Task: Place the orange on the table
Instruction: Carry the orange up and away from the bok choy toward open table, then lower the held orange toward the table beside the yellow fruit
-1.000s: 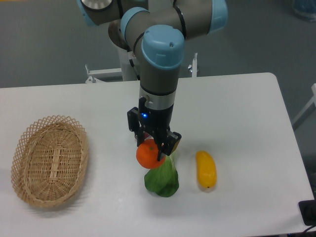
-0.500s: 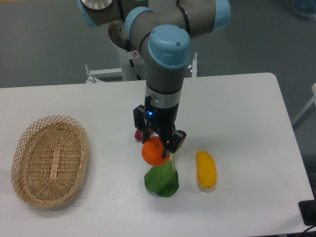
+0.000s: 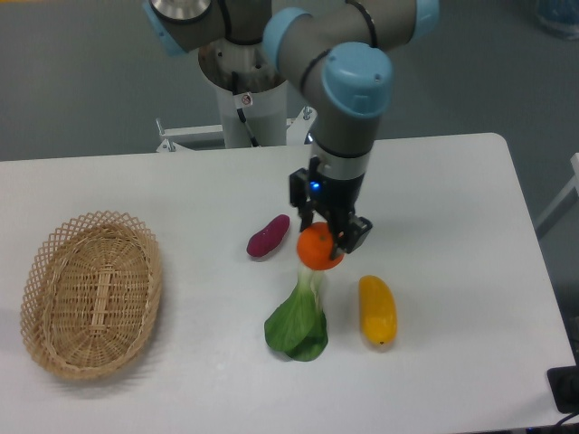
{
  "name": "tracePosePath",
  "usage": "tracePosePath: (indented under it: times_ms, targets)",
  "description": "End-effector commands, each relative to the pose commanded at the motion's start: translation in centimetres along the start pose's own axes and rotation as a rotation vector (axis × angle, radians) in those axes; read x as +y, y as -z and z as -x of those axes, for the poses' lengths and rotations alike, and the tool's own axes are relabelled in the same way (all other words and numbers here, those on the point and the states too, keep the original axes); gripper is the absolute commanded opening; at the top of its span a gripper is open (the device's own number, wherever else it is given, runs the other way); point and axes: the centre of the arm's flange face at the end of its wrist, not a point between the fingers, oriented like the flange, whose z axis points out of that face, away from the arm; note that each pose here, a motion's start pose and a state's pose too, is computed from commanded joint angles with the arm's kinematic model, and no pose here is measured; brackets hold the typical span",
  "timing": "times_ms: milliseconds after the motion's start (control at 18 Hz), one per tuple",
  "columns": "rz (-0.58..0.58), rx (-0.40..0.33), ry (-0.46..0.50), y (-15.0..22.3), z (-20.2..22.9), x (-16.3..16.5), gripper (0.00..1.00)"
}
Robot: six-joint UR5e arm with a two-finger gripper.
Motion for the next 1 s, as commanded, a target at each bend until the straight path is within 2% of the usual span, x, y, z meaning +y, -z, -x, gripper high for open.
tracePosePath:
  times_ms: [333,500,611,1000]
  targets:
    - [0.068,0.041,-0.010,-1.9,0.0,4.6,0.67]
    - [0.071,0.088,0.013,-4.8,-0.7,5.0,0.66]
    - [0.074,0.084,0.023,-4.6,-0.6,5.1,0.67]
    - [0.107,0.140,0.076,-7.7,-1.5,5.6,0.70]
